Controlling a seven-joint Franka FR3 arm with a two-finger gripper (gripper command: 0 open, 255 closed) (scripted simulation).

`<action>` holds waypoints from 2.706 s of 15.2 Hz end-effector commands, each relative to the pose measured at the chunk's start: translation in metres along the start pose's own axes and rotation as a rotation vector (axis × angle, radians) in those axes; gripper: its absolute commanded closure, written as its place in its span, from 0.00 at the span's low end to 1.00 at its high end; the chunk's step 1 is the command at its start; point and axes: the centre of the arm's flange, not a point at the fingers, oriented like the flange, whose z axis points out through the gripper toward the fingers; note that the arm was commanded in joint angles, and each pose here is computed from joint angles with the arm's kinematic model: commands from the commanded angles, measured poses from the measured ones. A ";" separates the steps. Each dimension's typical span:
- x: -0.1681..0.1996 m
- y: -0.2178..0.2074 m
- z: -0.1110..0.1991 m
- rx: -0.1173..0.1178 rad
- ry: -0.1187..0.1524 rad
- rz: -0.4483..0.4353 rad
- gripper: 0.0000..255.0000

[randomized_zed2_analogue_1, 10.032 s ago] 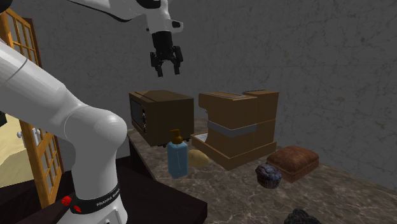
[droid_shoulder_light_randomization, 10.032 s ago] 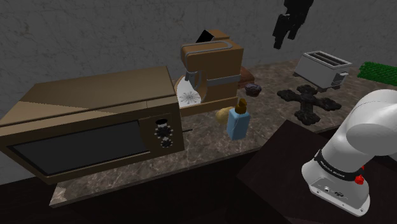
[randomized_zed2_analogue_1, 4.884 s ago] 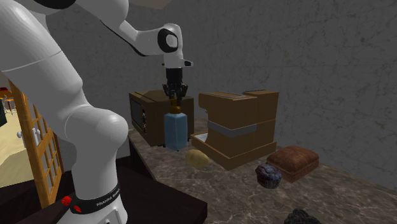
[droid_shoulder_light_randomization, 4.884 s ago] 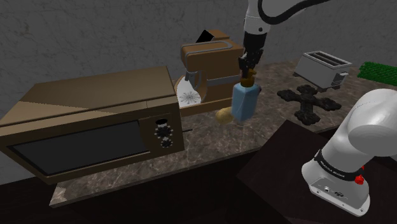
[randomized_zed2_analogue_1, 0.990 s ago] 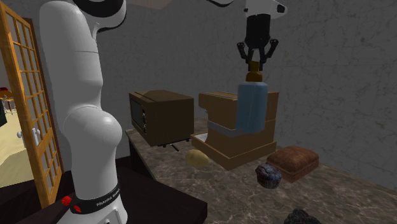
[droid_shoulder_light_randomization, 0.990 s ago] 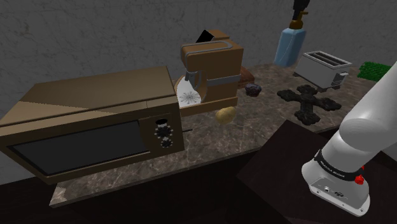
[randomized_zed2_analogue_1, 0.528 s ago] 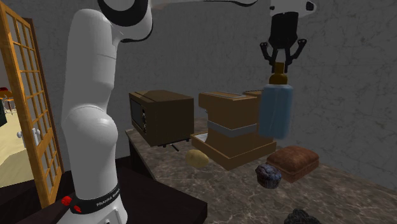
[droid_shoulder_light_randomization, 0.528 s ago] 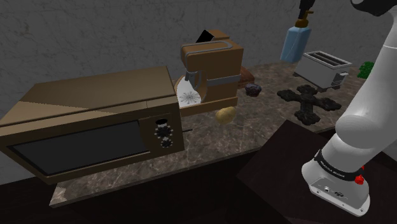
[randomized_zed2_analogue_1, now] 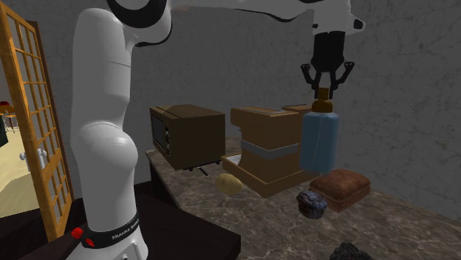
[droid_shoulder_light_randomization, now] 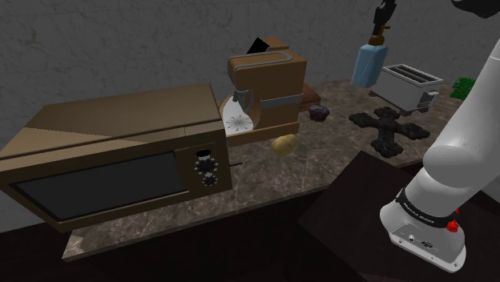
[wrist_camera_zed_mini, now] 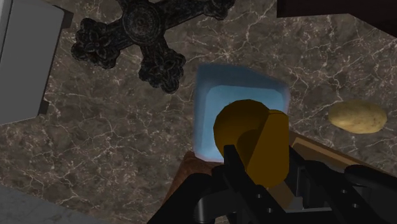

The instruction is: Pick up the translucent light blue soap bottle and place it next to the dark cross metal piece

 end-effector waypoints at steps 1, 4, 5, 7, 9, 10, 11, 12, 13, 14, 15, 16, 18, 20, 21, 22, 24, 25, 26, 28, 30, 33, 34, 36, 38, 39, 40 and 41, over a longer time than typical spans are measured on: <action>0.000 0.001 0.010 -0.001 0.001 0.000 1.00; 0.000 0.001 0.025 -0.001 0.001 0.000 1.00; 0.000 0.001 0.031 -0.001 0.001 0.000 1.00; 0.000 0.001 0.041 -0.001 0.001 0.000 1.00; -0.001 0.001 0.052 -0.001 0.001 0.000 1.00; -0.001 0.001 0.057 -0.001 0.001 0.000 1.00; -0.001 0.000 0.062 -0.001 0.001 0.000 1.00; -0.001 0.000 0.068 -0.001 0.001 0.000 1.00; -0.001 0.000 0.073 -0.001 0.001 0.000 1.00; -0.001 0.000 0.078 -0.001 0.001 0.000 1.00; -0.001 0.000 0.084 -0.001 0.001 0.000 1.00; -0.001 0.000 0.089 -0.001 0.001 0.000 1.00; -0.001 0.000 0.099 -0.001 0.001 0.000 1.00; -0.001 0.000 0.110 -0.001 0.001 0.000 1.00; -0.001 0.000 0.115 -0.001 0.001 0.000 1.00; -0.002 0.000 0.121 -0.001 0.001 0.000 1.00; -0.002 0.000 0.131 -0.001 0.001 0.000 1.00; -0.002 0.000 0.136 -0.001 0.001 0.000 1.00; -0.002 0.000 0.142 -0.001 0.001 0.000 1.00; -0.002 0.000 0.152 -0.001 0.001 0.000 1.00; -0.002 -0.001 0.163 -0.001 0.001 0.000 1.00; -0.002 -0.001 0.179 -0.001 0.001 0.000 1.00; -0.002 -0.001 0.184 -0.001 0.001 0.000 1.00; -0.003 -0.001 0.194 -0.001 0.001 0.000 1.00; -0.003 -0.001 0.205 -0.001 0.001 0.000 1.00; -0.003 -0.001 0.210 -0.001 0.001 0.000 1.00; -0.003 -0.001 0.216 -0.001 0.001 0.000 1.00; -0.003 -0.001 0.221 -0.001 0.001 0.000 1.00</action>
